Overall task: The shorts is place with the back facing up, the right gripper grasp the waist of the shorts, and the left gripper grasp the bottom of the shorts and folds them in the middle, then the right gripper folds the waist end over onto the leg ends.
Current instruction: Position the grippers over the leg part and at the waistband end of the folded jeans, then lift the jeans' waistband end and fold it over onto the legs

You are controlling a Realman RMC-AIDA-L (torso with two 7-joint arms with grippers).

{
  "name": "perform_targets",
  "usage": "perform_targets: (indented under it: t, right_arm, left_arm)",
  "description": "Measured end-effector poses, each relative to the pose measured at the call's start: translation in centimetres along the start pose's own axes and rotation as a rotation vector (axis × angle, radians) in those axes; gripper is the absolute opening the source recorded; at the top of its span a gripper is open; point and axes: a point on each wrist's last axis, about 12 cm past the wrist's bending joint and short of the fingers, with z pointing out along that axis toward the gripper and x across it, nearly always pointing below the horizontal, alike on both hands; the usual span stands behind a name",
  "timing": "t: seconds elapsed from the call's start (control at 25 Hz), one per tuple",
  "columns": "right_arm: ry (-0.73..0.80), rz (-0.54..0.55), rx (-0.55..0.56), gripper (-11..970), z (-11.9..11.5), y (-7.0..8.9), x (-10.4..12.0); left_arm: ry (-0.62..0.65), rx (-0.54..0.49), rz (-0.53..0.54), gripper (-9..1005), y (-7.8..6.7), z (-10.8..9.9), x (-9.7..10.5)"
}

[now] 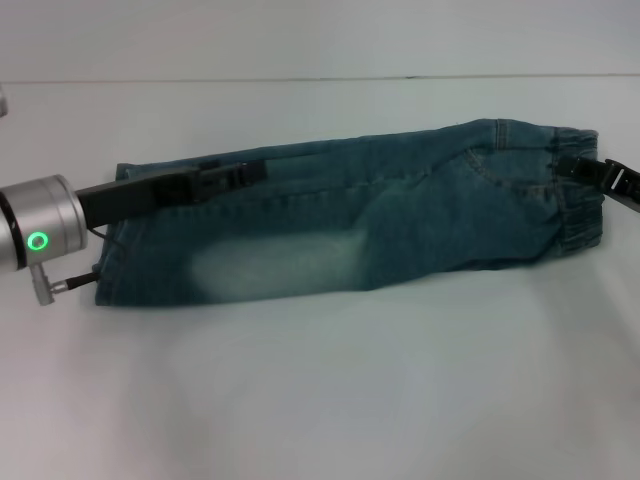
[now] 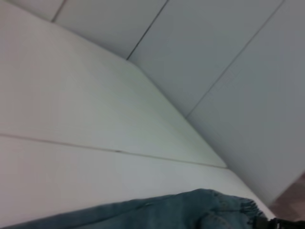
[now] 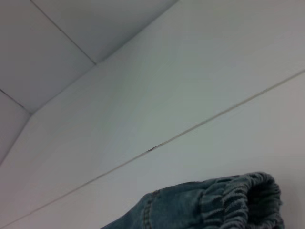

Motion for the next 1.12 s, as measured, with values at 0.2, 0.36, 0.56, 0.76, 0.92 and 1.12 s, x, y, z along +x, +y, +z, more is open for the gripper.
perform_targets:
  t: [0.2,0.36,0.56,0.76,0.92,1.12]
  right_arm:
    - [0.01,-0.001,-0.04,355,-0.4,0.2,0.1]
    - [0.021,-0.001,-0.069,162,-0.8,0.4,0.1]
    - [0.019,0.011,-0.099,138,-1.6,0.4,-0.3]
    - [0.022,0.019,-0.136,118,-2.5,0.6,-0.8]
    - [0.023,0.027,-0.155,118,-2.9,0.7,-1.1]
    - [0.041,0.042,-0.194,118,-3.2,1.1,-1.1]
  left_arm:
    - [-0.039,0.042,0.036,949,-0.4,1.0,0.9]
    - [-0.086,0.066,0.081,918,-0.7,2.0,1.8]
    - [-0.204,0.082,0.151,782,-1.0,2.6,2.9]
    - [-0.254,0.077,0.169,569,-1.2,2.8,3.9]
    - [-0.266,0.069,0.197,437,-1.3,3.1,4.5]
    - [-0.291,0.054,0.237,328,-1.5,3.6,5.2]
